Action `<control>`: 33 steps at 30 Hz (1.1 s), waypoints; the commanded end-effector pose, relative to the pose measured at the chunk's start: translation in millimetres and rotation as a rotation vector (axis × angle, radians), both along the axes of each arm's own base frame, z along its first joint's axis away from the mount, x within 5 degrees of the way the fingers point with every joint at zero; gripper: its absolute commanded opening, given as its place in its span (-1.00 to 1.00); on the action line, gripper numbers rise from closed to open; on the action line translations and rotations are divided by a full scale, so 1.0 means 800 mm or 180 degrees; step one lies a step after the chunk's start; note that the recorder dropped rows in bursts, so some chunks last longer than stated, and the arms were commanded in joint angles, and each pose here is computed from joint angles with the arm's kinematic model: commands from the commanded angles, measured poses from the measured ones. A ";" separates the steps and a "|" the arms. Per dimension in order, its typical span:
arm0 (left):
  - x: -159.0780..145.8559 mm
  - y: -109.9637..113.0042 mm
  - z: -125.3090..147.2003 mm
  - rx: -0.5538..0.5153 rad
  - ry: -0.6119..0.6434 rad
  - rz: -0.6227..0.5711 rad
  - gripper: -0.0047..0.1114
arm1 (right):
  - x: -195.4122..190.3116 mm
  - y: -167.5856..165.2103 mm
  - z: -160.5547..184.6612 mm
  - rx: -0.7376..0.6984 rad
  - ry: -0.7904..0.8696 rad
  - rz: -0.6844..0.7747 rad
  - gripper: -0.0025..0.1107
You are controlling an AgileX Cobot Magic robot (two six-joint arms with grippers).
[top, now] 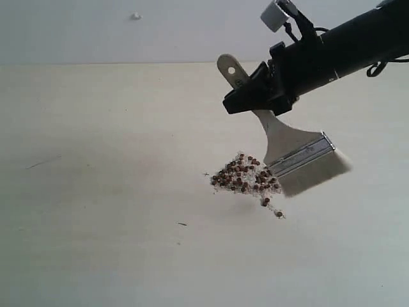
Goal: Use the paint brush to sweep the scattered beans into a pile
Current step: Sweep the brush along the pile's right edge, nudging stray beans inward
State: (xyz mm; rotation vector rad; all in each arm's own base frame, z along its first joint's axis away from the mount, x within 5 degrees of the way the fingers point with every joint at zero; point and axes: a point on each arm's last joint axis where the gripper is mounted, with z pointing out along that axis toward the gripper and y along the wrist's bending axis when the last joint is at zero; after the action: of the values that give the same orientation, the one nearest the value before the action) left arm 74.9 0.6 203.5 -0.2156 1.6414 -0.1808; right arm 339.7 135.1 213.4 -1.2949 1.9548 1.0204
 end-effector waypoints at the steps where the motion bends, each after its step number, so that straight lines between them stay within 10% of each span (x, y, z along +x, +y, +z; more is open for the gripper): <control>1: -0.001 0.000 0.001 -0.0007 -0.0029 0.0011 -0.92 | -0.012 -0.003 -0.003 -0.0130 0.0304 0.0169 -0.96; 11: -0.001 0.000 0.001 -0.0007 -0.0029 0.0011 -0.92 | 0.005 0.003 -0.062 -0.0064 0.0598 0.0097 -0.96; 33: -0.001 0.000 0.001 -0.0007 -0.0029 0.0011 -0.92 | 0.025 0.009 -0.052 0.0302 0.0018 -0.0176 -0.96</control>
State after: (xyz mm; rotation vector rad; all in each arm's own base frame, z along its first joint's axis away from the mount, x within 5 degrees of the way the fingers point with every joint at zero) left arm 74.9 0.6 203.5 -0.2156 1.6414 -0.1808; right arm 357.6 140.8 168.6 -1.2152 1.9373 1.0753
